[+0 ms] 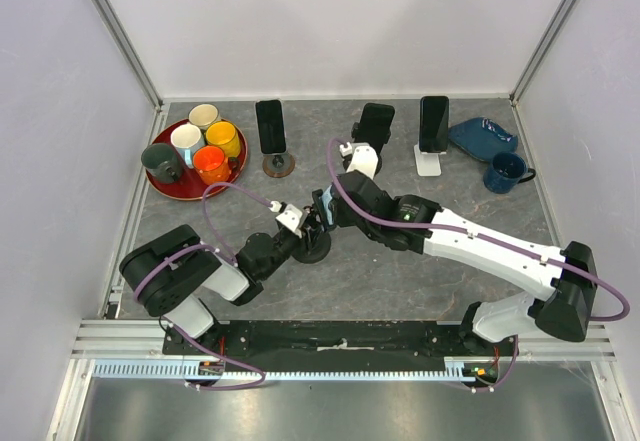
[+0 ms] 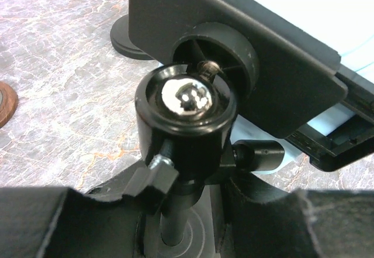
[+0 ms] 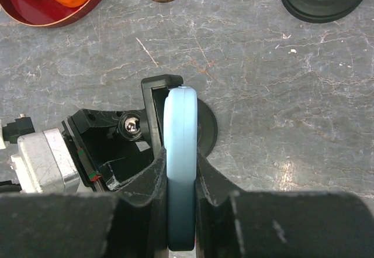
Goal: Remove the phone from the phone stand
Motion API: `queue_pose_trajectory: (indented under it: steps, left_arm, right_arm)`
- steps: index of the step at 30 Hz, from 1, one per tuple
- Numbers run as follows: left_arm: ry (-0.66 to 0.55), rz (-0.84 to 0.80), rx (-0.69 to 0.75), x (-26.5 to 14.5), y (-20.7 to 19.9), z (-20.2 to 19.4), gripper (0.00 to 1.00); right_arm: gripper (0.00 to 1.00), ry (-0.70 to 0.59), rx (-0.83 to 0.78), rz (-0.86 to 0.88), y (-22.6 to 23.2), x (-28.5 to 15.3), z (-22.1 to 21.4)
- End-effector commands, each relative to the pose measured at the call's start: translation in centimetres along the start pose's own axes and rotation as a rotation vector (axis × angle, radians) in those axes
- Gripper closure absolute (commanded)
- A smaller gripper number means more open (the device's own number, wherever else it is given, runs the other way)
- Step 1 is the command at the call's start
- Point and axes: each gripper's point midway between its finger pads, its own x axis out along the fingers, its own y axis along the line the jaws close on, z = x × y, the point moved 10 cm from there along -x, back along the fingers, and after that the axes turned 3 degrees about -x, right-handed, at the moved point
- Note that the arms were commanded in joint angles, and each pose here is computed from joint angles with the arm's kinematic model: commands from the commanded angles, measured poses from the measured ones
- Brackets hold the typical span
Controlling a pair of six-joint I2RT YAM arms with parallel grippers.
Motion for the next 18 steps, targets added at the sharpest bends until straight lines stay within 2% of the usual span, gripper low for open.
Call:
queue_pose_trajectory:
  steps: [1,10,18]
  left_arm:
    - [-0.236,0.304,-0.148,-0.7,3.2,2.5,0.98]
    - [-0.234,0.273,-0.145,-0.8,3.0,2.4,0.98]
    - [-0.243,0.168,-0.119,-0.4,2.2,2.8,0.98]
  right_arm:
    - [1.0,0.135,-0.166,-0.242,-5.9,-1.3,-1.0]
    - [1.0,0.106,-0.176,-0.292,-6.7,-0.4,1.8]
    - [1.0,0.053,-0.213,-0.1,-4.1,-0.5,3.5]
